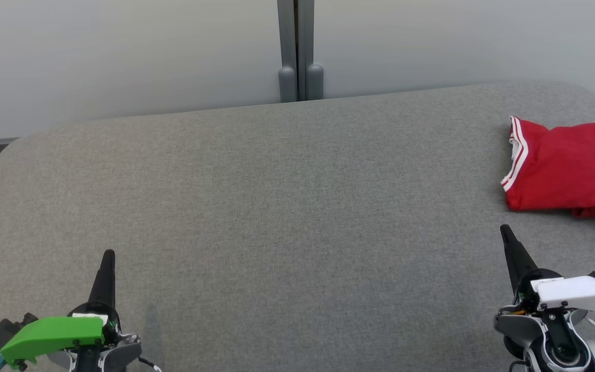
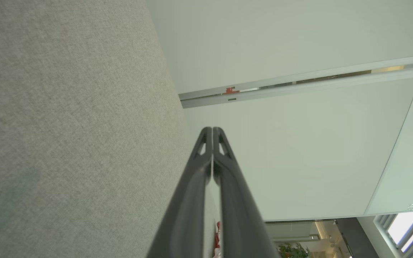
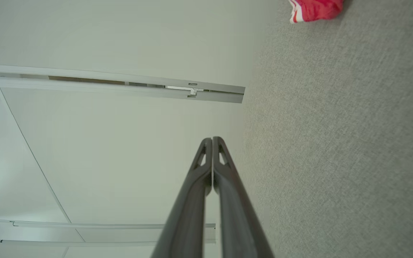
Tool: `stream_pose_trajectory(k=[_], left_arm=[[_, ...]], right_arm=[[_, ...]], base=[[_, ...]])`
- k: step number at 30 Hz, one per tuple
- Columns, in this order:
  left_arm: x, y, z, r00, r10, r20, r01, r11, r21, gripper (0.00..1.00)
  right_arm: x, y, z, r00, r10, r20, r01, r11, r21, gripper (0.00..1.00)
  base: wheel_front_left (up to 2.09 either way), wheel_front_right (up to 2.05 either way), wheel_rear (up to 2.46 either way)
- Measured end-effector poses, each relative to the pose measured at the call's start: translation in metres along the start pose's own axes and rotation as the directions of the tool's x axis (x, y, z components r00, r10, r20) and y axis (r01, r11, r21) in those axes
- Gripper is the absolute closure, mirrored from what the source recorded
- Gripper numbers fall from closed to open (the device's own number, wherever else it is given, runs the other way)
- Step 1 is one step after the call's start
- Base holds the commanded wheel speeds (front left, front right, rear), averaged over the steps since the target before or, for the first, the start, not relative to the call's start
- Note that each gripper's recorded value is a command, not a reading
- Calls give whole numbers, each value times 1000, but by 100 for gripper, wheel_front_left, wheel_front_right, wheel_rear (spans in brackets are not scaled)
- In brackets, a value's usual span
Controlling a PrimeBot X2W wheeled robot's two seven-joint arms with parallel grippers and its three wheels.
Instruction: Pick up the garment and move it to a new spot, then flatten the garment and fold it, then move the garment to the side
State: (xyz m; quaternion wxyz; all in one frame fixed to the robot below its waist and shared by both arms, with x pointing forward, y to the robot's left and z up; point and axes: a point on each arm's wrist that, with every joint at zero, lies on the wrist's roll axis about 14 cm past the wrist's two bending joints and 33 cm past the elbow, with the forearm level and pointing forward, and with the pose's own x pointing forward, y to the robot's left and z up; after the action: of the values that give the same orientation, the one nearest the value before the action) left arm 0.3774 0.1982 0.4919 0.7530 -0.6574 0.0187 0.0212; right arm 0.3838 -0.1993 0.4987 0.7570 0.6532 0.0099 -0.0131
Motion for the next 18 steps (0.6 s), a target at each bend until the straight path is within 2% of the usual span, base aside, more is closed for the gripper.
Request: stream_pose_trajectory(k=[18], left_arm=[[8, -11, 3, 999, -39, -3, 38, 992, -118, 100]], right_arm=[[3, 5, 1, 1000, 21, -3, -21, 992, 128, 100]], base=[[0, 0, 0]])
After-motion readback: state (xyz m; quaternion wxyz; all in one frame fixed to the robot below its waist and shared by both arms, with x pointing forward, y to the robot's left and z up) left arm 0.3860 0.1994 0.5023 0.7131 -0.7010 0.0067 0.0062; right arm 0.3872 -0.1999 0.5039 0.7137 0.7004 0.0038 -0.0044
